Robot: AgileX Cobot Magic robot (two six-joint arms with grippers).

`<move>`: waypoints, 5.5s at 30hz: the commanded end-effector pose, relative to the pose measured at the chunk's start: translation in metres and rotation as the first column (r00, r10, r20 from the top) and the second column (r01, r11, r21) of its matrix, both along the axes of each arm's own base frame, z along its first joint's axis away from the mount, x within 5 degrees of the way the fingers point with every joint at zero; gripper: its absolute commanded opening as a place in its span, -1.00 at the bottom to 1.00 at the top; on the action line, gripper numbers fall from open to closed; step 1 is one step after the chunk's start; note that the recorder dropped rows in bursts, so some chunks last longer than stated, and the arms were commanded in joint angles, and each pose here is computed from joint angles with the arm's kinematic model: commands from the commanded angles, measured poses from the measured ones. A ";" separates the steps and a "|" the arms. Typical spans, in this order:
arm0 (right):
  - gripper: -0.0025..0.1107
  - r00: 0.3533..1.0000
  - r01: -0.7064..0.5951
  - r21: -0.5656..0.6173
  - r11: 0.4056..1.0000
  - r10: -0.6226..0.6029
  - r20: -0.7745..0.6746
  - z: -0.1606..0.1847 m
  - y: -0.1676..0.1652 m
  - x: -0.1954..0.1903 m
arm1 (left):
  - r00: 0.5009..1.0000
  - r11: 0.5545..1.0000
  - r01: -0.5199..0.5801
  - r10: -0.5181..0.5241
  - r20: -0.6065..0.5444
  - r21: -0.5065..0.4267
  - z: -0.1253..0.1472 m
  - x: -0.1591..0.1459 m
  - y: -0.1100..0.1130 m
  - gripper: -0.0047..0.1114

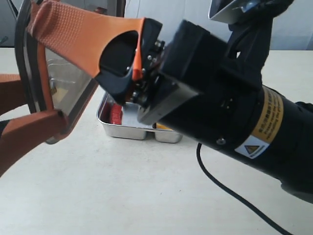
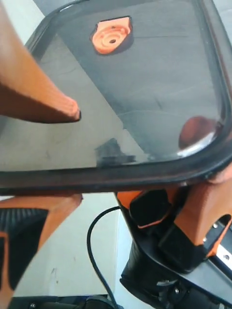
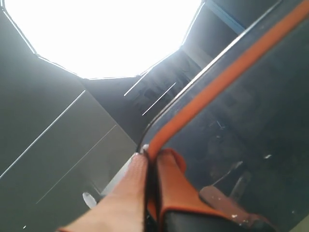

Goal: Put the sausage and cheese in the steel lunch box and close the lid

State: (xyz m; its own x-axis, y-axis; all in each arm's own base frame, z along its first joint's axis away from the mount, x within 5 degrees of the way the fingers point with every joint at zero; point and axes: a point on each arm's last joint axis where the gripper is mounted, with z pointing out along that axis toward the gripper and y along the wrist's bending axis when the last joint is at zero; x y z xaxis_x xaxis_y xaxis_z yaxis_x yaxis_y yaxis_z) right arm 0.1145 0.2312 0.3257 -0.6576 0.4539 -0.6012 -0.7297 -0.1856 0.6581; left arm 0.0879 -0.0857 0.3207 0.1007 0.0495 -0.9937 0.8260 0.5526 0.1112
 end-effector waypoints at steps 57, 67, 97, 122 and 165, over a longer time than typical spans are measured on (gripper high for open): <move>-0.89 0.741 0.522 -0.663 0.537 -0.670 0.041 -0.014 -0.098 0.095 | 0.719 0.651 -0.596 0.173 0.673 0.470 -0.036 -0.047 0.055 -0.92; -0.97 0.772 0.522 -0.751 0.404 -0.598 0.215 -0.035 -0.091 0.124 | 0.746 0.598 -0.629 0.287 0.601 0.497 -0.045 -0.051 0.067 -0.92; -0.97 0.906 -0.239 -0.547 0.802 -0.018 -0.423 -0.080 -0.101 0.185 | 0.734 0.472 -0.572 -0.069 0.675 0.671 -0.057 -0.063 0.071 -0.92; -0.97 0.897 -0.400 -0.629 0.667 0.142 -0.419 -0.093 -0.061 0.158 | 0.636 0.542 -0.527 -0.258 0.727 0.654 -0.057 -0.061 0.069 -0.92; -0.16 0.850 -0.497 -0.536 0.683 0.260 -0.457 -0.089 -0.014 0.127 | 0.656 0.570 -0.468 -0.288 0.697 0.676 -0.066 -0.059 0.067 -0.92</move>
